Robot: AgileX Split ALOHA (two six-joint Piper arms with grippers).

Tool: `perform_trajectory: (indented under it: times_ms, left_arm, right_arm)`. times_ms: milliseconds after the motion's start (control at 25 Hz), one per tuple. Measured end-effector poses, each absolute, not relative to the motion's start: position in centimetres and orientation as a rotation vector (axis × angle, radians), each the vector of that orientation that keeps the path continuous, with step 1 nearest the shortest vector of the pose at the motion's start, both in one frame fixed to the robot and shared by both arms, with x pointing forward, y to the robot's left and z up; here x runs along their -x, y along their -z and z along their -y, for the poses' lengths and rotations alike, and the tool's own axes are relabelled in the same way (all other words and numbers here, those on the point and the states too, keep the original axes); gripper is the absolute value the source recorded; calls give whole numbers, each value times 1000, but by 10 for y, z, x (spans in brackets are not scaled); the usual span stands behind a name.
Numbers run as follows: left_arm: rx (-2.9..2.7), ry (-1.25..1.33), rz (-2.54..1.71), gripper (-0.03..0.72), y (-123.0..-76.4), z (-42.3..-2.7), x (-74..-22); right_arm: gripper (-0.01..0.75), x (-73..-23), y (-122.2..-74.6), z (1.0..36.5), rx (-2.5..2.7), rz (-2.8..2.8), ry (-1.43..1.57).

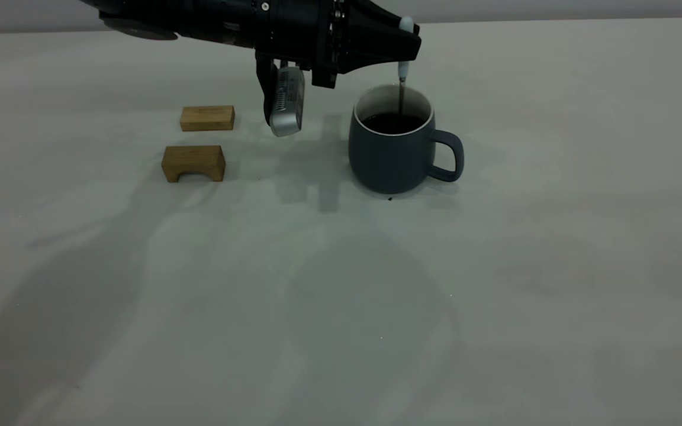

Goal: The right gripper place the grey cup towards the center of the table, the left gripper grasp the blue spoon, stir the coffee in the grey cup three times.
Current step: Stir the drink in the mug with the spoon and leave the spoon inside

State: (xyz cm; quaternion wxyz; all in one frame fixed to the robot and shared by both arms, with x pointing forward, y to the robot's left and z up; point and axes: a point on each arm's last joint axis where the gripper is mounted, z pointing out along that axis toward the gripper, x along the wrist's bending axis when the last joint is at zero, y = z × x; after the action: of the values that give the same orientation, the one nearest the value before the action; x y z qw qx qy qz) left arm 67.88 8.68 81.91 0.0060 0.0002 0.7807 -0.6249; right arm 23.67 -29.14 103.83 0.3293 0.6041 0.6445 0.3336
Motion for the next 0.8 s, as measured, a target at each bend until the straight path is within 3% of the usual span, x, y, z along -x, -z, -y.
perform_trajectory:
  times_ms: [200,440,640,800]
  left_arm:
    - [115,2036,-2554,151,-819,-87,-673]
    - [290,1900,-2604,151,-814,-89,-681]
    - [152,1765,-2521,151,-819,-90,-689]
    - [39,1840,-2452,151,-824,-88,-686]
  right_arm:
    - [592,-237,-1038,291,-1581,-1686,-873]
    - [592,-237,-1038,291,-1581,-1686,-873]
    - [592,-237,-1038,291,-1581,-1686,-873]
    - [592,-237,-1038,291,-1581,-1686,-873]
